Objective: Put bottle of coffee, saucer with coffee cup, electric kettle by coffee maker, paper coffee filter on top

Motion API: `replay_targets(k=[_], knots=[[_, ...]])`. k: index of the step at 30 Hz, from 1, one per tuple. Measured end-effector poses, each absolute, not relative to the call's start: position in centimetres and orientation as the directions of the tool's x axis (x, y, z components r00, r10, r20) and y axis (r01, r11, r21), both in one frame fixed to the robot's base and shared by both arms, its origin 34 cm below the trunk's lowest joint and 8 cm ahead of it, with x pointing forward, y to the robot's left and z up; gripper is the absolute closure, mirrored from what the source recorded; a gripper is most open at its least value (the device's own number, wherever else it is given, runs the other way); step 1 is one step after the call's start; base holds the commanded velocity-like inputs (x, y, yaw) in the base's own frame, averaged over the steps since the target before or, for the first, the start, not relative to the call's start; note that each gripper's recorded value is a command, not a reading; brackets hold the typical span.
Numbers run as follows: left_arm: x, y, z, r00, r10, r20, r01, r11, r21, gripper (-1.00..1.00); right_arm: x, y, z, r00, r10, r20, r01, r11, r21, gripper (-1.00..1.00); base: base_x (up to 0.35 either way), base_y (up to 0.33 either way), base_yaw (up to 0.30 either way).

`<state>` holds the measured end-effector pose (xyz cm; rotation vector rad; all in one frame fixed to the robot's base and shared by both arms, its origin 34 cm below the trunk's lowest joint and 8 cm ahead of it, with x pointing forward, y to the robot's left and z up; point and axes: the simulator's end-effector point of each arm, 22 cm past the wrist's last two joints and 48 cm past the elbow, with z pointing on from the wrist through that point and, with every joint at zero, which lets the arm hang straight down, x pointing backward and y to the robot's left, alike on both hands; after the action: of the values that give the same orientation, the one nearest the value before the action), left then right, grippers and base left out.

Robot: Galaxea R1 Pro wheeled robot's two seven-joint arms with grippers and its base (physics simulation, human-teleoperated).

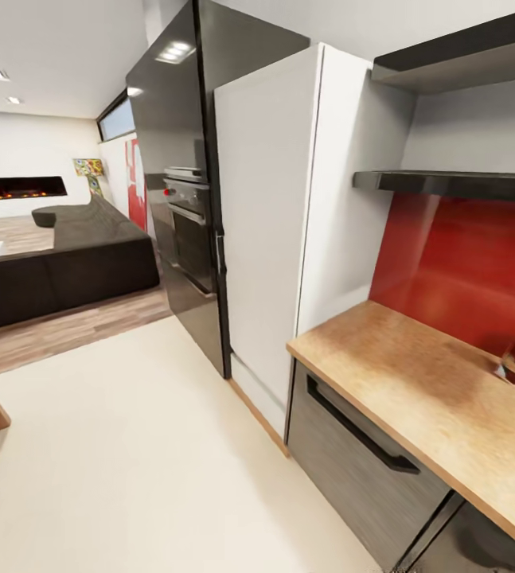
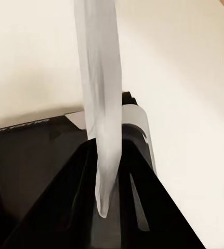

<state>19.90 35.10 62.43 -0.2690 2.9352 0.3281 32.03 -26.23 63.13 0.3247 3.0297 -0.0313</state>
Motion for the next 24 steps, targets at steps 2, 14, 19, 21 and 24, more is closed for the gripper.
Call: replay_targets(k=[2, 14, 19, 21, 24], knots=[[19.8, 35.0, 62.4, -0.969, -0.158, -0.191, -0.196, 0.96, 0.2, -1.0, 31.7, -26.4, 63.1, -0.973, 0.212, -0.092, 0.214, 0.977, -0.013, 1.0, 0.0, 0.0, -0.267], [19.5, 35.3, 62.4, -0.97, -0.158, -0.187, -0.196, 0.959, 0.204, -1.0, 30.8, -25.8, 62.8, -0.971, 0.208, -0.118, 0.21, 0.978, -0.006, 1.0, 0.024, 0.026, -0.267], [19.6, 35.2, 62.4, -0.969, -0.159, -0.188, -0.197, 0.959, 0.204, -1.0, 30.5, -25.6, 62.7, -0.972, 0.208, -0.113, 0.21, 0.978, -0.002, 1.0, 0.171, 0.22, -0.268], [19.6, 35.2, 62.4, -0.969, -0.16, -0.188, -0.198, 0.959, 0.203, -1.0, 30.3, -25.6, 62.7, -0.972, 0.208, -0.111, 0.209, 0.978, -0.002, 1.0, 0.086, 0.303, -0.268], [19.6, 35.1, 62.4, -0.969, -0.16, -0.188, -0.198, 0.959, 0.203, -1.0, 30.2, -25.6, 62.7, -0.972, 0.208, -0.11, 0.21, 0.978, -0.001, 1.0, 0.028, 0.327, -0.275]])
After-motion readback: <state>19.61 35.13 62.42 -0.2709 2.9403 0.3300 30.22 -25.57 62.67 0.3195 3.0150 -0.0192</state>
